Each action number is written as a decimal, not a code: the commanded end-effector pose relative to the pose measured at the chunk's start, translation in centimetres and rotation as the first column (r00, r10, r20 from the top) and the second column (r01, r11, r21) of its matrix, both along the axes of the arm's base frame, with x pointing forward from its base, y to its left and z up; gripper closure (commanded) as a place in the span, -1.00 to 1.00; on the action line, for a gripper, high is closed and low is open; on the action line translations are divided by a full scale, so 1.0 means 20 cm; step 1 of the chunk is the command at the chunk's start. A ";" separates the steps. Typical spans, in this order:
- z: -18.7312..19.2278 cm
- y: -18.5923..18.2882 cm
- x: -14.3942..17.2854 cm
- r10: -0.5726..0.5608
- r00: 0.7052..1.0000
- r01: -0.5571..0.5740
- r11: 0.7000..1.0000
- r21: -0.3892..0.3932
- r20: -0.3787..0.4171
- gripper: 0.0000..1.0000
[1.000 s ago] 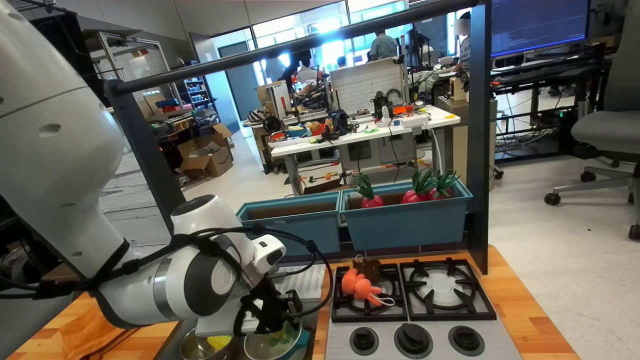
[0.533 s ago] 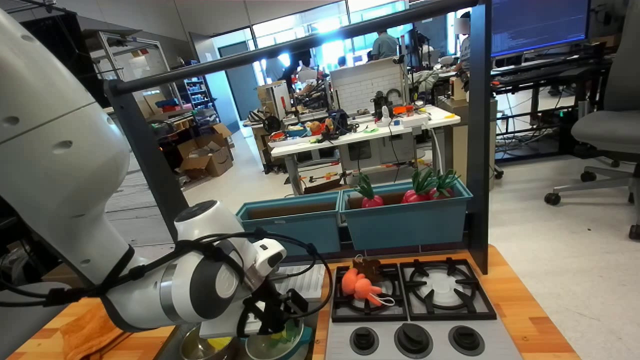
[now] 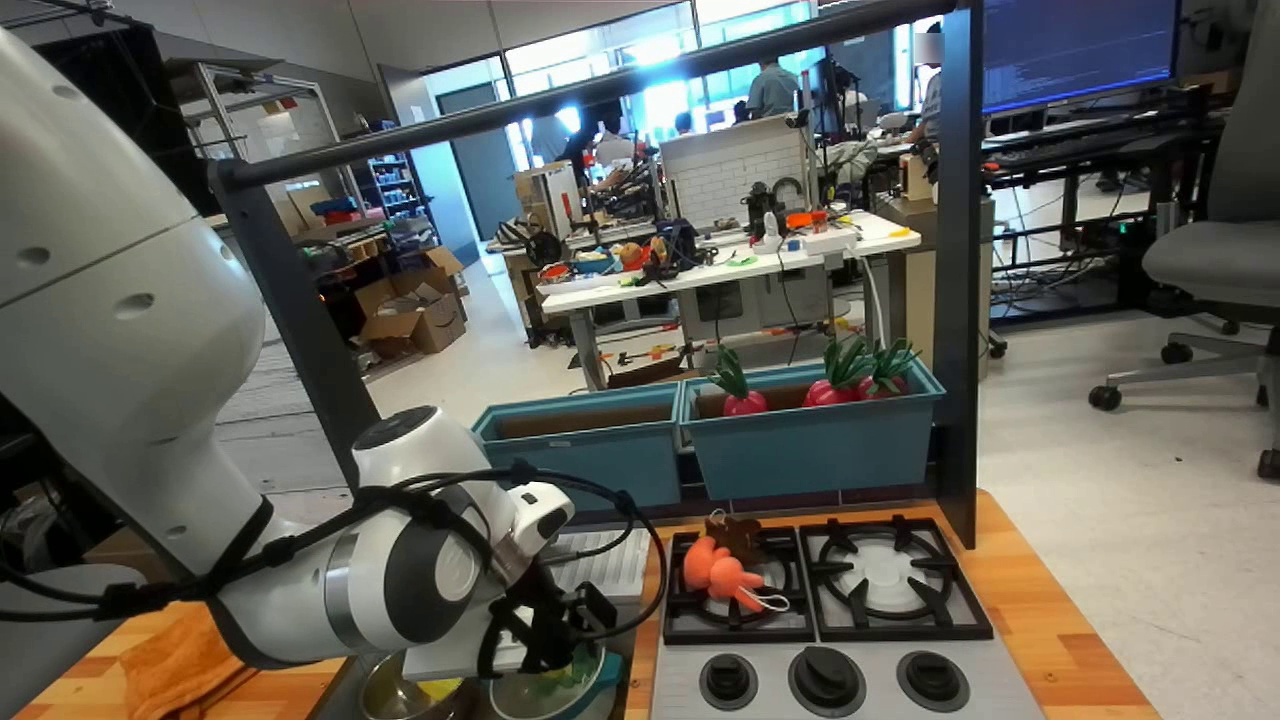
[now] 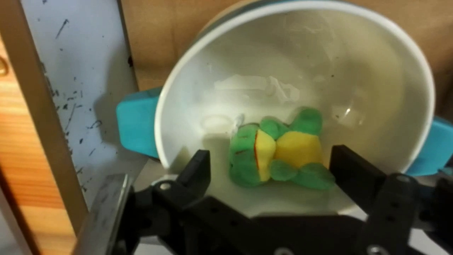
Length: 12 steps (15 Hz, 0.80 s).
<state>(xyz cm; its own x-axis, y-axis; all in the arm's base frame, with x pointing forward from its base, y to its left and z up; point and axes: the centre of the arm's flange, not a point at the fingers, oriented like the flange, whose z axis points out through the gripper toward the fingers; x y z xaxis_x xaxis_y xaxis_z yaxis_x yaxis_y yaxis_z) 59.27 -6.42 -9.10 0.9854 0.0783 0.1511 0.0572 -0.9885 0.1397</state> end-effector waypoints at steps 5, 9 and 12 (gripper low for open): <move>-0.08 0.01 0.00 0.049 0.999 -0.049 0.999 -0.016 -0.003 0.49; -0.06 0.01 0.01 0.057 0.998 -0.057 0.998 -0.018 0.003 1.00; -0.01 0.04 0.00 0.058 0.998 -0.058 0.998 -0.004 -0.006 0.97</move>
<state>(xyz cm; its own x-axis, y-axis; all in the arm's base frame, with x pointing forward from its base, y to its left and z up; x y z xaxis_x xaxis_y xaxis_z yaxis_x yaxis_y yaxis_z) 59.37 -6.34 -9.37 0.9823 0.1134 0.1492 0.0914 -0.9849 0.1471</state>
